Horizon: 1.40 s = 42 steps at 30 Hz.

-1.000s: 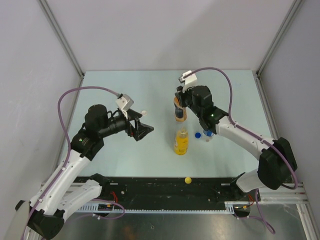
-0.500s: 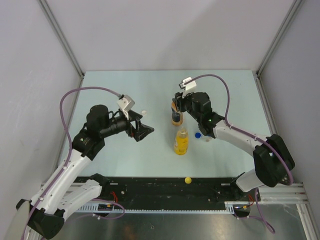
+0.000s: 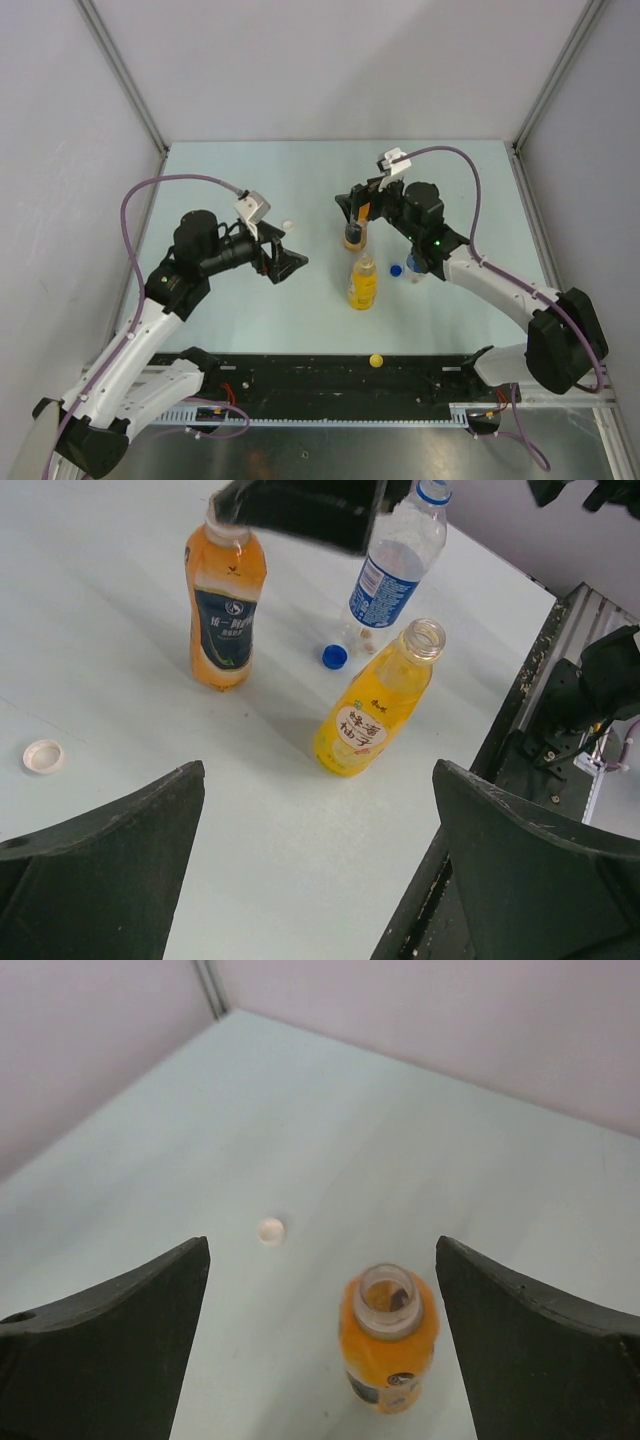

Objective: Unscrew the bottle caps

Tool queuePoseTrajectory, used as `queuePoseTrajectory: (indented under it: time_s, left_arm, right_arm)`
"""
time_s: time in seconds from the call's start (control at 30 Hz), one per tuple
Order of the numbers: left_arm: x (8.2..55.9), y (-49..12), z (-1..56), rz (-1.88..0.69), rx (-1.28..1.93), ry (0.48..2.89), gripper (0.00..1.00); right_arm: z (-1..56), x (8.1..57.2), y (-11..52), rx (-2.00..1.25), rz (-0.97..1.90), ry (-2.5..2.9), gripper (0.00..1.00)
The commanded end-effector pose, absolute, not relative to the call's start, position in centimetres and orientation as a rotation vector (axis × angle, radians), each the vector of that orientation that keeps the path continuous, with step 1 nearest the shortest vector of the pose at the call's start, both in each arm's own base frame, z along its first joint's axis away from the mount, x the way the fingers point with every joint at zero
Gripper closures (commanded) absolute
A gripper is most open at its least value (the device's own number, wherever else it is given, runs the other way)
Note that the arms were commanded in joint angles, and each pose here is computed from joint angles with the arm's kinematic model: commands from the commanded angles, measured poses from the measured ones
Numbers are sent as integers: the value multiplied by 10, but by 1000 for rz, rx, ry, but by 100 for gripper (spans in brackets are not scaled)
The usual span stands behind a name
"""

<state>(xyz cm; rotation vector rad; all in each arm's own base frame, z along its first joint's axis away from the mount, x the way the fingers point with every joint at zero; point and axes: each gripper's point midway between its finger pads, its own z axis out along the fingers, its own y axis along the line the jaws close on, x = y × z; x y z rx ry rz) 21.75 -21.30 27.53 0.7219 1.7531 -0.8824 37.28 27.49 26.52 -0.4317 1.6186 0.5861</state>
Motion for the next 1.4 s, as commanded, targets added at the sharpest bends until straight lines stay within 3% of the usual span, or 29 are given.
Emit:
queuePoseTrajectory:
  time_s: [0.0,0.67,1.03,1.37]
  left_arm:
    - [219,-211,279,-860,734,1711,0]
    - [253,-218,248,-856,601,1905,1]
    - [293,-166,244,-527,235,1952,1]
    - [301,-129,264,-334,108,1878,0]
  right_arm:
    - [320,356,279,-419,735,1469,1]
    - [346,351,244,-278,828,1484,1]
    - [346,377,148,6,632,1546,1]
    - [353,373,64,196,452,1539,1]
